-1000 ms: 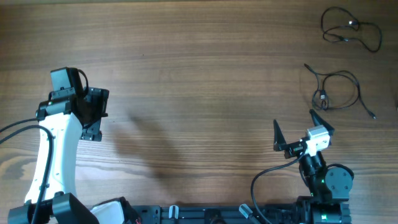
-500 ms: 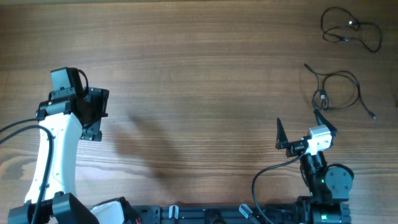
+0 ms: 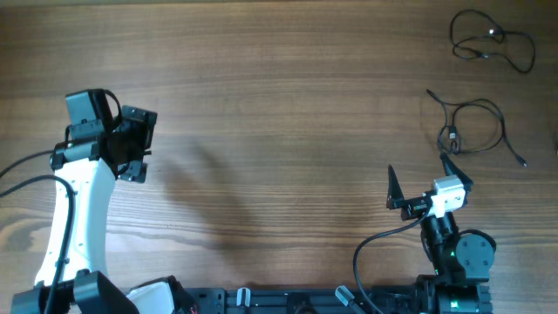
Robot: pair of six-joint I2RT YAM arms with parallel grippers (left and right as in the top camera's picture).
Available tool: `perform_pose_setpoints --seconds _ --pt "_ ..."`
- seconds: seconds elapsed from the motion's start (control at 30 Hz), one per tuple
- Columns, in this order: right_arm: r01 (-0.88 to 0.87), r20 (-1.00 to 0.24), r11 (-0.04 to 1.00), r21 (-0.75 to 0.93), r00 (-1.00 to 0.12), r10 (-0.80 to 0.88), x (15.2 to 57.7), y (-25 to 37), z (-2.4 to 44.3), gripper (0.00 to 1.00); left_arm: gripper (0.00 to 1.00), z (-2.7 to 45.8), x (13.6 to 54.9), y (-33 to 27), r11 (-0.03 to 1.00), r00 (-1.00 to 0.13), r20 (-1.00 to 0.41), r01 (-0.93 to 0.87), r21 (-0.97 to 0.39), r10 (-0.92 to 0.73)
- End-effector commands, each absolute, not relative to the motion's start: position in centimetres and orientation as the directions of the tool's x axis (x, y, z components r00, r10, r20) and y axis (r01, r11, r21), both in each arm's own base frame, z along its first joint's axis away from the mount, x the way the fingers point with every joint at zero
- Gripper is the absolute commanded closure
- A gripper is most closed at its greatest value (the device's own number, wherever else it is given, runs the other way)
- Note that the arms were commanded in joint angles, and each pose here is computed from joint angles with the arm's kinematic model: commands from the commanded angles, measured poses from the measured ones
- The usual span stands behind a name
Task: Untangle cables
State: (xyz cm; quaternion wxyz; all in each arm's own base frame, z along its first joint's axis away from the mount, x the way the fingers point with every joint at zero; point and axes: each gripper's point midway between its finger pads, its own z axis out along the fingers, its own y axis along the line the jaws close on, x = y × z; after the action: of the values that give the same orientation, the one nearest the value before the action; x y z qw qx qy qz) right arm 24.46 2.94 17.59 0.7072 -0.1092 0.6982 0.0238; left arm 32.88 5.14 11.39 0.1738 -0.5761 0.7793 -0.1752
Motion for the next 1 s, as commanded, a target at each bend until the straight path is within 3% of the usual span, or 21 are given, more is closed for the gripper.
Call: perform_pose_setpoints --seconds 0.0,0.17,0.4,0.63,0.77,0.83,0.97 --pt "-0.174 -0.991 0.976 -0.134 0.041 -0.129 24.4 2.8 17.9 0.00 0.00 15.3 32.8 2.4 0.449 -0.481 -0.117 -0.665 -0.597 -0.869" --pt "-0.174 -0.991 0.976 -0.134 0.040 -0.129 24.4 2.8 17.9 0.00 0.00 22.4 28.1 1.1 0.657 -0.558 -0.388 -0.436 -0.615 -0.733" --pt "-0.174 -0.991 0.976 -0.134 0.040 -0.129 24.4 2.8 17.9 0.00 0.00 25.8 21.6 0.0 0.688 -0.496 -0.491 -0.382 -0.618 -0.716" --pt "-0.174 -0.991 0.976 -0.134 0.040 -0.129 24.4 2.8 17.9 0.00 0.00 26.0 21.3 -0.4 0.696 -0.501 -0.501 -0.361 -0.621 -0.706" --pt "-0.174 -0.991 0.976 -0.134 0.040 -0.129 24.4 2.8 17.9 0.00 0.00 28.4 18.7 -4.4 0.755 -0.547 -0.585 -0.142 -0.641 -0.599" --pt "-0.174 -0.991 0.976 -0.134 0.040 -0.129 24.4 2.8 17.9 0.00 0.00 30.0 16.7 -5.1 0.760 -0.505 -0.641 -0.049 -0.648 -0.579" --pt "-0.174 -0.991 0.976 -0.134 0.040 -0.129 24.4 2.8 17.9 0.00 0.00 33.0 12.1 -4.6 0.766 -0.315 -0.743 0.074 -0.639 -0.590"
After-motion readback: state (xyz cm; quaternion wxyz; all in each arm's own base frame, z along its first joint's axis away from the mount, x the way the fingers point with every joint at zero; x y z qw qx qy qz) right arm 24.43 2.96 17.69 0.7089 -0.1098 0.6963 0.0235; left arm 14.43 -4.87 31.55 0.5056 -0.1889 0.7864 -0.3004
